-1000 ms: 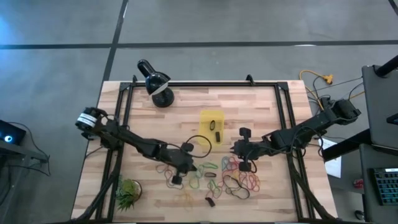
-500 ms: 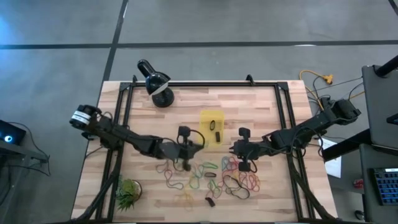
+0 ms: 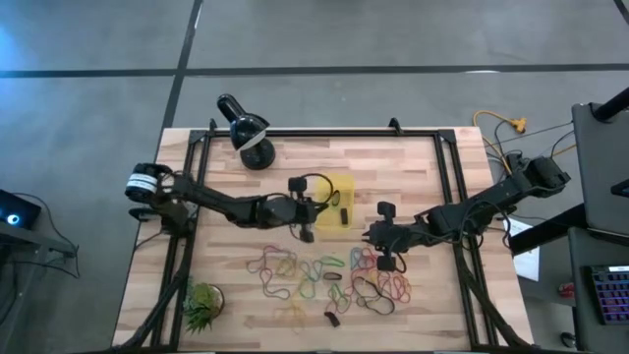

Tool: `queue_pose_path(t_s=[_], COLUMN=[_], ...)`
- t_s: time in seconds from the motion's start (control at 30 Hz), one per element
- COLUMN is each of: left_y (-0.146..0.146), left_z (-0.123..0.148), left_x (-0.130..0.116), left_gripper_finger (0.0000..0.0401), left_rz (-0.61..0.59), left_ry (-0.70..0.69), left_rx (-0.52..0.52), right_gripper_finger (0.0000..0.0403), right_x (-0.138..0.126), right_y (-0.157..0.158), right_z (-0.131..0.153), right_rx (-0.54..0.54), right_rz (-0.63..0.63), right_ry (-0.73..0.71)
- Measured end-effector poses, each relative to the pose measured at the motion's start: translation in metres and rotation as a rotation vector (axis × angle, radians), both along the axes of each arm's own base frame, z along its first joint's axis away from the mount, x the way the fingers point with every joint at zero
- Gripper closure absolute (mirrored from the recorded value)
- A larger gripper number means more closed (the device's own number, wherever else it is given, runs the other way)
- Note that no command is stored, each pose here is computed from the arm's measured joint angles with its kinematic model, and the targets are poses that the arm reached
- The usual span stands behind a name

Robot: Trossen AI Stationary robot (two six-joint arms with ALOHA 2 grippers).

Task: Pick and place rubber bands into bin
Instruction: Put the green rubber band into the yellow bin, then put the blue rubber band into the yellow bin

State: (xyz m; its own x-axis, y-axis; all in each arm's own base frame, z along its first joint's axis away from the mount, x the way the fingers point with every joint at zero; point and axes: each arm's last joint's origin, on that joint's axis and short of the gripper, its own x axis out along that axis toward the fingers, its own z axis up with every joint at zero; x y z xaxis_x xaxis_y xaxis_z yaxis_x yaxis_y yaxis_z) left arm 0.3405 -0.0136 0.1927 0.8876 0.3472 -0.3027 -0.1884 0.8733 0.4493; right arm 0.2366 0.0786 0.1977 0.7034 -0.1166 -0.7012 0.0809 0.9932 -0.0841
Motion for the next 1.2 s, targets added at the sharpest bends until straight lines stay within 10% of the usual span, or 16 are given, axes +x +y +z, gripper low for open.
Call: queue_pose_path(t_s=[0.77,1.2], left_y=[-0.005,-0.043], left_z=[-0.015,0.002], left_x=[0.008,-0.011], left_gripper_finger=[0.0299,0.0298], left_rz=[-0.019,-0.124], left_ry=[-0.012,-0.036], left_rx=[-0.055,-0.109], right_gripper_finger=[0.0346,0.0346], right_x=[-0.004,-0.012], right_y=[0.0,0.012], right_z=[-0.007,-0.031], right_rx=[0.032,0.106], right_rz=[0.004,0.263], right_ry=[0.024,-0.142])
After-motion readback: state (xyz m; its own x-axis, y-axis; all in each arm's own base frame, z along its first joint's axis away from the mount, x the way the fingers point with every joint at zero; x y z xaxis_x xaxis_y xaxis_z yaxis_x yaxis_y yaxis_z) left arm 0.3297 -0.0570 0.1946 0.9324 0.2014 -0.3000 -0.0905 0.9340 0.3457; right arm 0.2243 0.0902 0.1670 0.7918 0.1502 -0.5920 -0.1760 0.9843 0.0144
